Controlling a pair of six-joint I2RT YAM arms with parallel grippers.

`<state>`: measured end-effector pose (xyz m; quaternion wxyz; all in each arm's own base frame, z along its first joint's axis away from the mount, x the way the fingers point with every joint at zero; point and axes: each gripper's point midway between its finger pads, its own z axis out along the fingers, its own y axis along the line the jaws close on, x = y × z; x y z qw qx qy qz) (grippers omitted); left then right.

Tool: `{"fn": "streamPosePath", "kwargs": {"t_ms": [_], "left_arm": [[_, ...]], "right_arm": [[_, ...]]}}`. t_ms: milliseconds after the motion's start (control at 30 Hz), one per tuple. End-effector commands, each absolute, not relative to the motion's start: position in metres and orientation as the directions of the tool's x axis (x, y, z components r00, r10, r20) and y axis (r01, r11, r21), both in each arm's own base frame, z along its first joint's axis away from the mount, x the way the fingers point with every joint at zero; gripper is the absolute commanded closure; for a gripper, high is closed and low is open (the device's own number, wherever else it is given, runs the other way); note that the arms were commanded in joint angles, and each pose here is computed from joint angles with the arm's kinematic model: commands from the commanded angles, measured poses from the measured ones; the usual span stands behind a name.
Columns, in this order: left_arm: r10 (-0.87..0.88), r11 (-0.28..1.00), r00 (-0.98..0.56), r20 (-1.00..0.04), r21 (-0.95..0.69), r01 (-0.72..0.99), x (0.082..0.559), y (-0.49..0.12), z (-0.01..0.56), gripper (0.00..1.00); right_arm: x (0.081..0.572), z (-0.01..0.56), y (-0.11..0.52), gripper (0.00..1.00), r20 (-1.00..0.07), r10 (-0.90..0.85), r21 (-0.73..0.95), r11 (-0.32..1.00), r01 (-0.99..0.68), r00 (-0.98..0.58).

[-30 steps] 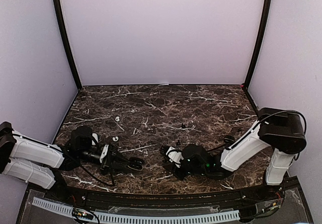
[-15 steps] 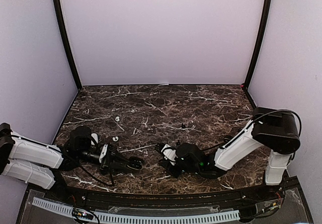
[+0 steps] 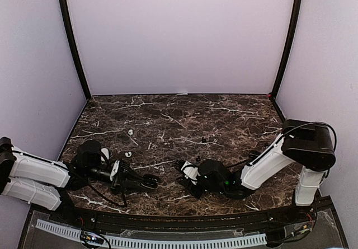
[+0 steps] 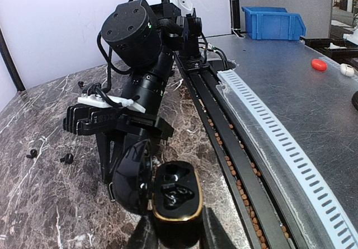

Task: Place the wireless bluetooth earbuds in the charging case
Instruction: Pick up the right earbud from the center of the board.

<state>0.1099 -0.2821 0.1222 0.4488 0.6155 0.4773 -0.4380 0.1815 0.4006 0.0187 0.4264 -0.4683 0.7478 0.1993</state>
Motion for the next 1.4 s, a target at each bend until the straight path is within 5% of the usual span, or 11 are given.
{"fn": "streamPosePath", "kwargs": {"t_ms": [0,400,700,1367], "left_arm": [[0.181,-0.147,0.162,-0.97,0.136,0.98,0.107,-0.282,0.124,1.0],[0.182,-0.146,0.16,-0.97,0.134,0.98,0.107,-0.282,0.124,1.0],[0.182,-0.146,0.16,-0.97,0.134,0.98,0.107,-0.282,0.124,1.0],[0.184,-0.145,0.156,-0.971,0.13,0.981,0.108,-0.283,0.124,1.0]], "right_arm": [[0.179,0.011,0.393,0.73,-0.803,-0.562,-0.105,0.463,-0.88,-0.2],[0.184,0.01,0.394,0.79,-0.793,-0.581,-0.129,0.454,-0.881,-0.183],[0.186,0.008,0.396,0.73,-0.787,-0.592,-0.139,0.448,-0.883,-0.176],[0.187,0.019,0.397,0.88,-0.801,-0.586,-0.174,0.424,-0.889,-0.122]]}}
